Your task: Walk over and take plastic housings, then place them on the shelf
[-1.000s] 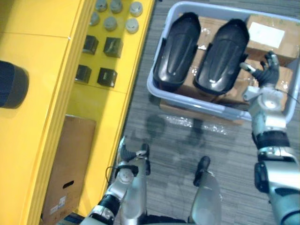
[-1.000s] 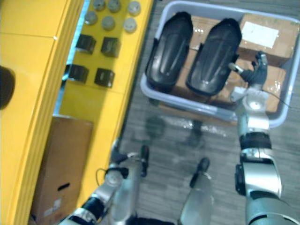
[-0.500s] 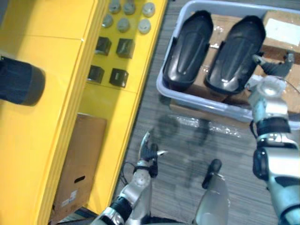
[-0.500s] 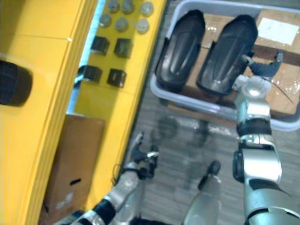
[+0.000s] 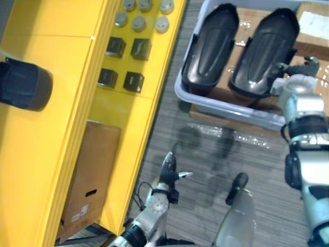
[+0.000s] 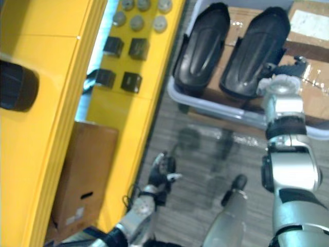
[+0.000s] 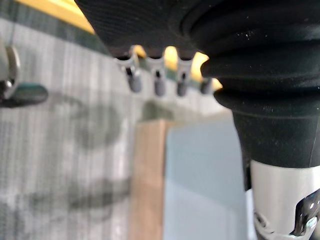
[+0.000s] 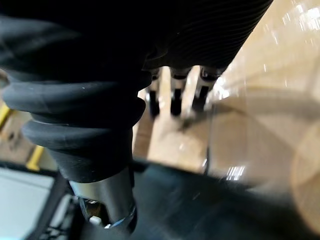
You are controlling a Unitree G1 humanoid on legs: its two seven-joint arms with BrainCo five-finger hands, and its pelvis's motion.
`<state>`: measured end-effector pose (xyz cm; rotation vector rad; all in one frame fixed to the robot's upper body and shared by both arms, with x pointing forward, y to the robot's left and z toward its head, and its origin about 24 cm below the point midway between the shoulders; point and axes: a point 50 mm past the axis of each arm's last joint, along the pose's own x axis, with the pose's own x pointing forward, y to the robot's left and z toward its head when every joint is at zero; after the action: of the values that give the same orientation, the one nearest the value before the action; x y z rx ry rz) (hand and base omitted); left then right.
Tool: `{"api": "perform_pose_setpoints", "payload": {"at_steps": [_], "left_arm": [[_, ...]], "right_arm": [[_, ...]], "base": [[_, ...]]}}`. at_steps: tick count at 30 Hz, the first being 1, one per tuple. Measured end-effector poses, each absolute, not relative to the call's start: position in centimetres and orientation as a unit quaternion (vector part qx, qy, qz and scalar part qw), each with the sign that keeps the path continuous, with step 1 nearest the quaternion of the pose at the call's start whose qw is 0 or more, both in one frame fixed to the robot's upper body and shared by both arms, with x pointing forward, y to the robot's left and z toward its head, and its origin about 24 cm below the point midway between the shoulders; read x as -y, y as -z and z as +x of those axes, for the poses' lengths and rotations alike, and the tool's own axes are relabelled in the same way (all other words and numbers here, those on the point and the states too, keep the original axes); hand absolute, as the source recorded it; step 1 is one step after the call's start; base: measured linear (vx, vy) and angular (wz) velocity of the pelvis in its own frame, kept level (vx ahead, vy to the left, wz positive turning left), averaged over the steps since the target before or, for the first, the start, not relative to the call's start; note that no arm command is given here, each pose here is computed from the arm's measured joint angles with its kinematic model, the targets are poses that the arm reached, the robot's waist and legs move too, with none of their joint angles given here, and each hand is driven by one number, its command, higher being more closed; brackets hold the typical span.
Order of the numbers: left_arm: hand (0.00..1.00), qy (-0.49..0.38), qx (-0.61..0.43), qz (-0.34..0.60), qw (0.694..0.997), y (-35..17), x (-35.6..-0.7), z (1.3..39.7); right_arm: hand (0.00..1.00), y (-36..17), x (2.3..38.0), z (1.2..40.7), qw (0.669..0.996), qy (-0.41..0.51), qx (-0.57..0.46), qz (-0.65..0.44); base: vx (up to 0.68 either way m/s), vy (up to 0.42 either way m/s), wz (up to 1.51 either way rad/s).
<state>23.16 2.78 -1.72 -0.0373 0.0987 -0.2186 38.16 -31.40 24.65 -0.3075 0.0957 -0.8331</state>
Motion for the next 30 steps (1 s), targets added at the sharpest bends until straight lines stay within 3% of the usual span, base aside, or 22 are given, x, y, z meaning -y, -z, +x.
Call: {"api": "perform_pose_setpoints", "payload": {"at_steps": [16, 30], "left_arm": [[0.0, 0.153, -0.024, -0.032, 0.987, 0.8, -1.9, 21.9], [0.0, 0.124, 0.054, -0.057, 0.989, -2.3, -5.2, 22.8]], "right_arm": [[1.0, -20.8, 34.6, 36.5, 0.843, 0.432, -0.163, -0.276], [1.0, -18.2, 36.1, 34.7, 0.829, 0.472, -0.069, -0.29]], "base": [[0.0, -0.004, 0.08], [0.01, 0.014, -0.03]]}}
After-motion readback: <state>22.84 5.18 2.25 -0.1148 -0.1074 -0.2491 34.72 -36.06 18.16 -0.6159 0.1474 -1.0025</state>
